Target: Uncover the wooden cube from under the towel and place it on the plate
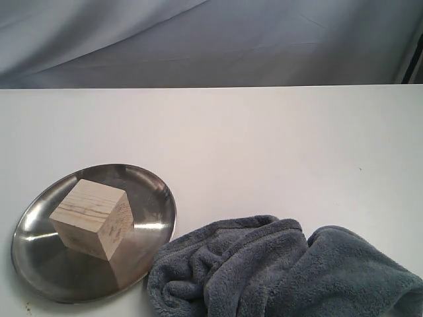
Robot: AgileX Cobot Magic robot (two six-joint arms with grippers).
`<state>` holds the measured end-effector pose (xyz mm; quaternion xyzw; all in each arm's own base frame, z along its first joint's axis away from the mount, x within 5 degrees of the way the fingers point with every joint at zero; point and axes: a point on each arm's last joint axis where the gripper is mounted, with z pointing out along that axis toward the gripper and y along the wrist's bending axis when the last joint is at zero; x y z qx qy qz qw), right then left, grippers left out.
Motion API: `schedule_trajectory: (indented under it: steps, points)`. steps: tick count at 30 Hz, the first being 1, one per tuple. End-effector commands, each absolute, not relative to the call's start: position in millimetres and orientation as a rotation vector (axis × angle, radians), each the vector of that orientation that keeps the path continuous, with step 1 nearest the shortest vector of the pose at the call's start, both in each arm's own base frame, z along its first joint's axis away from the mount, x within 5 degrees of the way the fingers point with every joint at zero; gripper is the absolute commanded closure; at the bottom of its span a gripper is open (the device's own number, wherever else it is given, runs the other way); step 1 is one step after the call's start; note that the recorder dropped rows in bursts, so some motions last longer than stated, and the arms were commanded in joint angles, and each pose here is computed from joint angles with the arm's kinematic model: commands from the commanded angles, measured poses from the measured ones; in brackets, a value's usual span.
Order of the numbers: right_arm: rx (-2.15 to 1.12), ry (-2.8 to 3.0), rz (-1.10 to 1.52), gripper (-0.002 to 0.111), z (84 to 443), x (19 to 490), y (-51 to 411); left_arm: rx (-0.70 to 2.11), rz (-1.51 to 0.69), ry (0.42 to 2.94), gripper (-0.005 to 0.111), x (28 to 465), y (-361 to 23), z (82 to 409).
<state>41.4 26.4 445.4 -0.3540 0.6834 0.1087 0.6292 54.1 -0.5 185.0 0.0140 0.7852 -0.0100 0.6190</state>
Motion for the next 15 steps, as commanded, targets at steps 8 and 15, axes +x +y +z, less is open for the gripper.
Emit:
schedule_trajectory:
  steps: [8,15]
  points:
    - [-0.704,1.519,0.439,0.108,385,11,8,0.034,-0.028,1.796,0.107,54,-1,185]
    - [-0.691,1.503,0.485,0.108,383,4,4,0.034,-0.028,1.796,0.107,54,-1,185]
